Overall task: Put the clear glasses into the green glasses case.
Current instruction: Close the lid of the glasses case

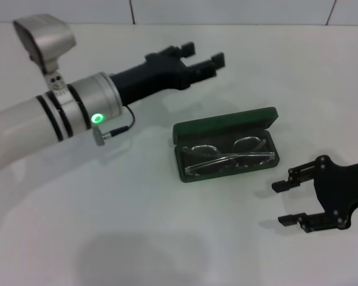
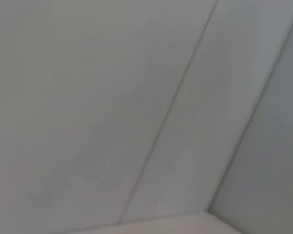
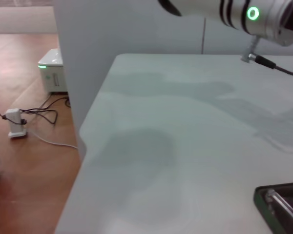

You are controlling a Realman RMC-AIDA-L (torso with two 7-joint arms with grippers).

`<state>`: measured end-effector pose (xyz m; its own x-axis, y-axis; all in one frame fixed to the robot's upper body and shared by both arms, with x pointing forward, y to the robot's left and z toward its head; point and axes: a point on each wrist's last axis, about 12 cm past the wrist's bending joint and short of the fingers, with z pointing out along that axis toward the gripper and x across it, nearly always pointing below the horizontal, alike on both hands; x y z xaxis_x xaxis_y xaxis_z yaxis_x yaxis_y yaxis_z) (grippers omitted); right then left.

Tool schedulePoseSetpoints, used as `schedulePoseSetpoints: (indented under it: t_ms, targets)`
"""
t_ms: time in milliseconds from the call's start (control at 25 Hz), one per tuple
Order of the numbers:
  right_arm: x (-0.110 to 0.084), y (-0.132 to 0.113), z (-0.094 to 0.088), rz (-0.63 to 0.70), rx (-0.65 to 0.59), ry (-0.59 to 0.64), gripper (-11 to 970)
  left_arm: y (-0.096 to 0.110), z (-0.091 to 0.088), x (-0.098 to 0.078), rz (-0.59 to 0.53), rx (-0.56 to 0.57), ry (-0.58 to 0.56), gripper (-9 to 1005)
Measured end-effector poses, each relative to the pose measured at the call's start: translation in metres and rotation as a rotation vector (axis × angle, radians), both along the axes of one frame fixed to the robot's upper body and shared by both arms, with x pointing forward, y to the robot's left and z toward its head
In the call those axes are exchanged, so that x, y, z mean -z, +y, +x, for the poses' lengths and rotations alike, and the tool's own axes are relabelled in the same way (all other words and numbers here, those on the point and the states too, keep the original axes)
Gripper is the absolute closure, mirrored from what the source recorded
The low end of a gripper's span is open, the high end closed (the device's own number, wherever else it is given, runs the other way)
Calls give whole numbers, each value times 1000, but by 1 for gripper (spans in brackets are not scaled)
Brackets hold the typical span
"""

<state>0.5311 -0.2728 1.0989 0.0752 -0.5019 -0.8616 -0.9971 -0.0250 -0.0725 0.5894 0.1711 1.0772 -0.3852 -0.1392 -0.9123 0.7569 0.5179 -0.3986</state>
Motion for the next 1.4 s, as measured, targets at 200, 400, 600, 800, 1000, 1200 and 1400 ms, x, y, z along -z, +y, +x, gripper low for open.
schedulePoseSetpoints:
  t_ms: [200, 400, 600, 800, 1000, 1200, 1400]
  targets:
    - [2, 0, -2, -31, -38, -6, 383, -19, 2, 1, 32, 51, 62, 109]
    - [5, 6, -3, -49, -77, -19, 383, -32, 8, 5, 97, 35, 92, 109]
    - [5, 6, -3, -51, -87, -15, 383, -40, 11, 13, 172, -14, 123, 109]
    - [6, 9, -4, -59, -96, -8, 383, -40, 8, 22, 232, -27, 138, 109]
    - [6, 9, -4, -59, -92, -4, 383, -41, 4, 26, 248, -10, 140, 109]
    - [5, 9, -2, -60, -88, -7, 383, -41, -6, 33, 268, 21, 144, 109]
    - [4, 10, 0, -63, -87, -13, 383, -39, -17, 40, 290, 43, 132, 109]
